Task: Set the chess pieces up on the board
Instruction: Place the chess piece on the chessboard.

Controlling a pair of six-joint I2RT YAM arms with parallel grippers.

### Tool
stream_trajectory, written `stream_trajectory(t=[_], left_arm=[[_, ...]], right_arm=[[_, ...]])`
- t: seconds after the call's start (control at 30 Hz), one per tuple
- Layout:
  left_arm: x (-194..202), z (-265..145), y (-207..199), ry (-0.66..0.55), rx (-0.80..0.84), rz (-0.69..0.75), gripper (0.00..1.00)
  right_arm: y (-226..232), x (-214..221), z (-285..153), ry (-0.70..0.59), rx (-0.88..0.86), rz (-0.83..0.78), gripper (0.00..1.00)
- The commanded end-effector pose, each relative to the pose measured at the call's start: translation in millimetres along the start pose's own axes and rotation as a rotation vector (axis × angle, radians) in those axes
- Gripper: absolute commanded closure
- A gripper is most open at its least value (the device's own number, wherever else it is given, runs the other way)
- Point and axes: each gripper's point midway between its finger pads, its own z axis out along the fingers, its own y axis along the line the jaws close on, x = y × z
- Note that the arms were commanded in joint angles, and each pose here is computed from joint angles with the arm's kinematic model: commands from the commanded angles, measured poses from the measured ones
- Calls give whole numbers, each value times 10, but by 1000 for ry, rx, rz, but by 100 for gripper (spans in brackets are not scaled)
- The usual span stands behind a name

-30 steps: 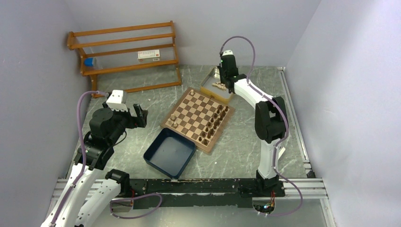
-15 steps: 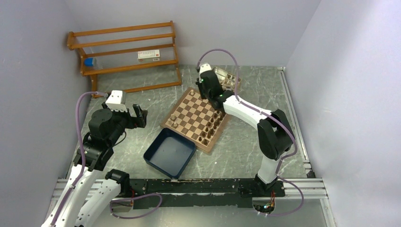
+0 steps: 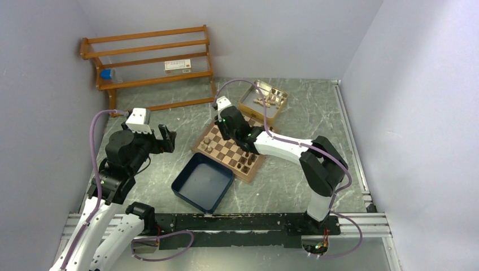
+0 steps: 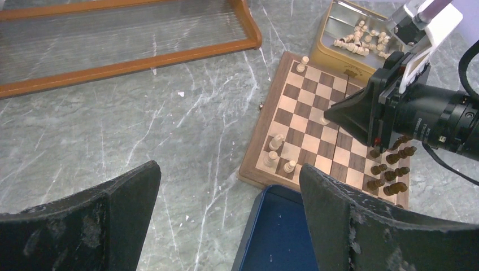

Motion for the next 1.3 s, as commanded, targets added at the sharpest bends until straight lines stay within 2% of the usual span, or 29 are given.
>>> stream_trajectory(t=[0.0, 0.43, 1.27], left_arm=[[-60, -19, -3, -22, 4, -4, 3], [-56, -17, 2, -22, 2, -2, 3], [-64, -20, 1, -24, 2, -4, 3]], right_arm=[[226, -59, 54, -58, -38, 8, 85], [531, 185, 230, -7, -78, -33, 85], [667, 421, 330, 77, -84, -69, 85]])
